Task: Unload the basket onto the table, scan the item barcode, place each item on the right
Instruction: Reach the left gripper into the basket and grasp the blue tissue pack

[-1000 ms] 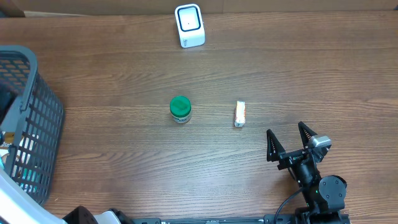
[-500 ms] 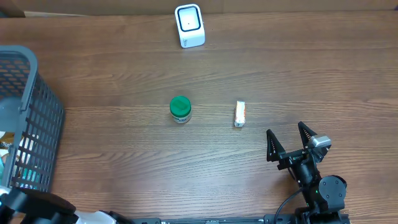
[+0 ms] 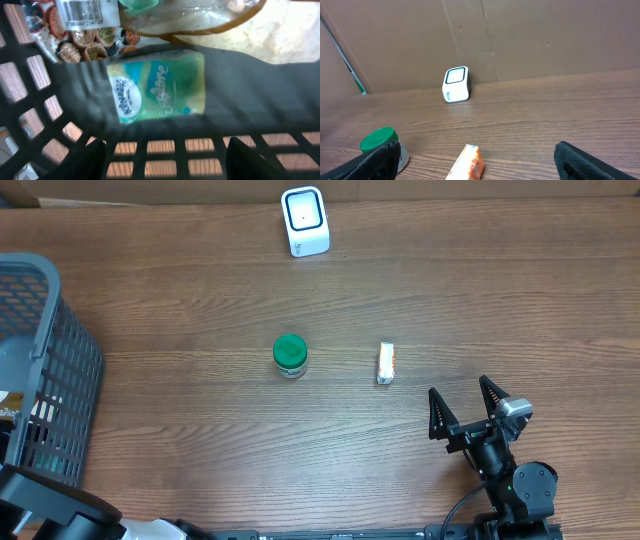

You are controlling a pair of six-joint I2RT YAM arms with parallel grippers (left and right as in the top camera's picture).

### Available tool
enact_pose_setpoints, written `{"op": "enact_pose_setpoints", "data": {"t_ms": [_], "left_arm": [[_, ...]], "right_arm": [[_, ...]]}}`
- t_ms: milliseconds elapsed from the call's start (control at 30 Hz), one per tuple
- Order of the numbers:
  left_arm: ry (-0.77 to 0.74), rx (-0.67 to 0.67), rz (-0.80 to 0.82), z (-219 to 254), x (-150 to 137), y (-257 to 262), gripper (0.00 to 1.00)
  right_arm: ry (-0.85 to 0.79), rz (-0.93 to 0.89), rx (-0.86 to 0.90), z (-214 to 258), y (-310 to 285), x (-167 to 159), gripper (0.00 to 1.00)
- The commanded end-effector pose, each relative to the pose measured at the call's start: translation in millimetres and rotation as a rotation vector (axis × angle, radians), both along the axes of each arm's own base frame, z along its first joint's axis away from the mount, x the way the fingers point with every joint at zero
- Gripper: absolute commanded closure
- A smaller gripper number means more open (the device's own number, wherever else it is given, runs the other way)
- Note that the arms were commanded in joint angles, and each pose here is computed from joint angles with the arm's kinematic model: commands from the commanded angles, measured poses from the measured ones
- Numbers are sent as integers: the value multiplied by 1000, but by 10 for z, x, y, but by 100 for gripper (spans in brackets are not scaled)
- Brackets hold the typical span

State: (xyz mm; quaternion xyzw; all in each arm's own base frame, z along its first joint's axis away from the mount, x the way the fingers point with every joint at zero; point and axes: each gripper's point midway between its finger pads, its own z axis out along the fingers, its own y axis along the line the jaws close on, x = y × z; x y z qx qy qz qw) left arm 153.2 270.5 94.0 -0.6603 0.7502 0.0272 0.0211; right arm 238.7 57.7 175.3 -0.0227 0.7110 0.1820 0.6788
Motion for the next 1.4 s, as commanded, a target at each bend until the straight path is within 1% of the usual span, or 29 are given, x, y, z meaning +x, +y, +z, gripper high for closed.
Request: {"op": "enact_pose_setpoints", "data": {"t_ms": [0,133,300,367,533,600,733,767,867,967,1067,1200,1267,1367], "left_arm": [[19,6,-44,-115,-34,-7,40],[6,30,-50,-184,-6,40,40],[4,36,-58,-263,20,86,43],[7,29,-58,-339,41,115,47],[39,-28,-65,-570,46,85,53],[54,-54,-69,-660,45,58,62],[66,-75,-72,-718,40,31,92],[66,-75,-72,-712,41,31,96],[70,-82,-73,-656,43,34,96],[67,-87,-72,-513,69,61,96],[52,-97,-73,-174,140,116,96],[-35,-85,-75,370,319,178,96],[-132,-68,-82,750,467,170,96],[-339,-29,-113,1378,723,63,96]], "right_arm": [[-2,-4,2,-21,-2,2,0],[-2,-4,2,-21,-2,2,0],[-2,-4,2,-21,-2,2,0],[-2,-4,2,-21,-2,2,0],[-2,-4,2,-21,-2,2,0],[-2,-4,2,-21,-2,2,0],[-2,-4,2,-21,-2,2,0],[-2,-4,2,-21,-2,2,0],[-2,-4,2,-21,-2,2,0],[-2,-4,2,-21,-2,2,0],[-2,-4,2,-21,-2,2,0],[-2,-4,2,-21,-2,2,0],[-2,-4,2,-21,-2,2,0],[-2,-4,2,-21,-2,2,0]]}}
